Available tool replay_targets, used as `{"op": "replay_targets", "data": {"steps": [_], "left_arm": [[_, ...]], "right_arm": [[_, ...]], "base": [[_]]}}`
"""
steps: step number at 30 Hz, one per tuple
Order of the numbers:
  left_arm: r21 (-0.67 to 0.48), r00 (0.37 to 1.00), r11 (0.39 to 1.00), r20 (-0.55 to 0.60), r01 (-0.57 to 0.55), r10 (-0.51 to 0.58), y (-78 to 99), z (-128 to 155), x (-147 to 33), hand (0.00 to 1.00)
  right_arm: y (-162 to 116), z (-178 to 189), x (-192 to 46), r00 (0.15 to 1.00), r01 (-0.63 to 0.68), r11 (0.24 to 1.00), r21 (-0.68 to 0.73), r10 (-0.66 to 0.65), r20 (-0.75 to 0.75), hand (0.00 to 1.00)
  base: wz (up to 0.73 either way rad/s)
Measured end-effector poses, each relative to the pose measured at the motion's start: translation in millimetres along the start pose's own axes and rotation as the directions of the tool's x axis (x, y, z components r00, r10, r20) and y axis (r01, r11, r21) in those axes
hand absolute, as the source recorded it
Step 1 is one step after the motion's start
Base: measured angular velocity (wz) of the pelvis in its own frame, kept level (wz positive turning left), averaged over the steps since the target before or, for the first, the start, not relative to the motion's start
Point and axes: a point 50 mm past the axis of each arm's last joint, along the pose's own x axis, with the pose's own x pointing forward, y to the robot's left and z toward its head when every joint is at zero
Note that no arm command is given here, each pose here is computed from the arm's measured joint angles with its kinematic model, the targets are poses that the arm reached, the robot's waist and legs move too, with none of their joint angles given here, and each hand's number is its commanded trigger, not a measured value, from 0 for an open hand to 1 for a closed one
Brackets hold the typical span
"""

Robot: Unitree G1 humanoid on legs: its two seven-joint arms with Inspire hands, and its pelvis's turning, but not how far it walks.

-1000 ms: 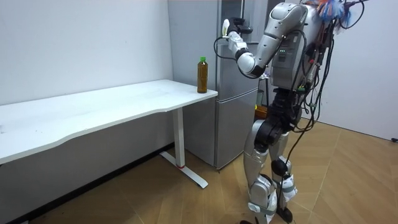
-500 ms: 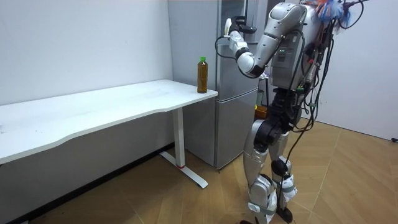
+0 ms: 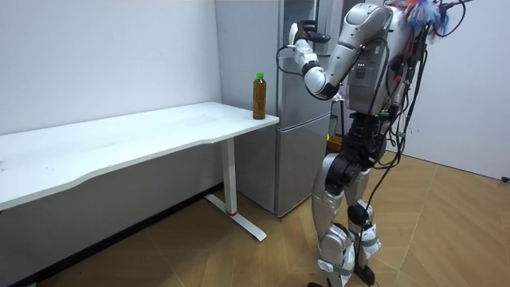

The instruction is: Put the bottle in the upper fridge

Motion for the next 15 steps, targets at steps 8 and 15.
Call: {"op": "replay_targets", "data": {"steps": [8,15], "left_arm": [[-0.005,1.0,1.0,-0.002,0.027,-0.027,-3.2,-0.7,0.4,0.0],[-0.011,0.997,0.997,0.01,0.08,-0.08,-8.9,0.0,1.0,0.0]], "right_arm": [[0.7,-0.2,0.1,1.0,-0.008,1.0,-0.006,0.008,-0.002,0.0],[0.6,0.2,0.0,1.0,-0.011,1.0,0.0,0.011,0.001,0.0]], "base": [[0.0],[-0.01]]}}
